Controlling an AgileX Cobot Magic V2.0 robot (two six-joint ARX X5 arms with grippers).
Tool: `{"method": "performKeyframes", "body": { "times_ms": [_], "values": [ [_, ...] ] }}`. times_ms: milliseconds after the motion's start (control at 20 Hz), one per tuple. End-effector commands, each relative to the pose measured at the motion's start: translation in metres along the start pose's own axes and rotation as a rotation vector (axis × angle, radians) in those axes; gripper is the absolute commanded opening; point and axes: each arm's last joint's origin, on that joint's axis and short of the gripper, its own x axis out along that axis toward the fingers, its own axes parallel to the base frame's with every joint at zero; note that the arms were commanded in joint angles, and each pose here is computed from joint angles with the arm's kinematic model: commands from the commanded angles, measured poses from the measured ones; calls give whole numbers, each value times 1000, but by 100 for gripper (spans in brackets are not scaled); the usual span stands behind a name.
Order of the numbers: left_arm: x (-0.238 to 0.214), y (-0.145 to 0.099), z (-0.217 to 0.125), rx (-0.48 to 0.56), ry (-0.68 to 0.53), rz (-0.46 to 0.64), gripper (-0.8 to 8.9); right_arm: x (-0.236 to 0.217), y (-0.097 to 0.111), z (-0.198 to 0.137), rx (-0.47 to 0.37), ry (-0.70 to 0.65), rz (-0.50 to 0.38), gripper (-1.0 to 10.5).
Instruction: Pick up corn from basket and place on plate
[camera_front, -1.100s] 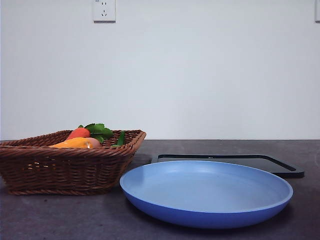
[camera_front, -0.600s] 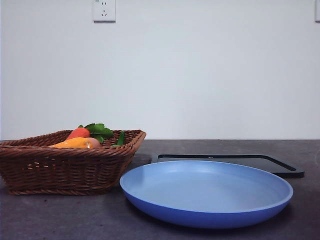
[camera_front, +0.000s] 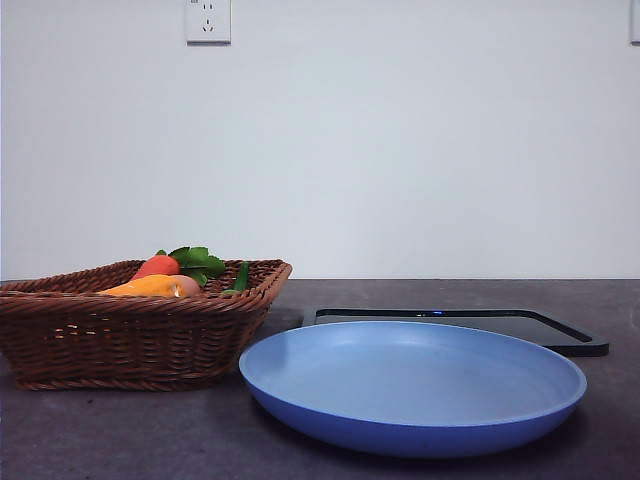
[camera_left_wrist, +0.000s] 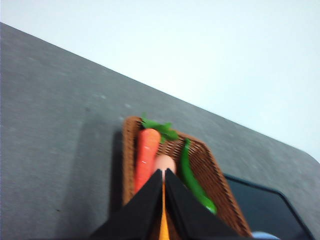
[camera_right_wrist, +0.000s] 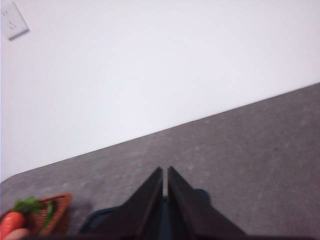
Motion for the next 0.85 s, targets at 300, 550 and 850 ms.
{"method": "performKeyframes", "body": {
  "times_ms": [300, 550, 850],
  "values": [
    [-5, -26, 41, 96, 134, -110, 7, -7, 24, 42, -72, 107, 59, 3],
    [-4, -37, 57, 166, 280, -180, 7, -5, 32, 54, -119, 298, 130, 3],
    [-5, -43, 63, 203, 419, -206, 7, -1, 36, 58, -173, 521, 202, 3]
  ]
}}
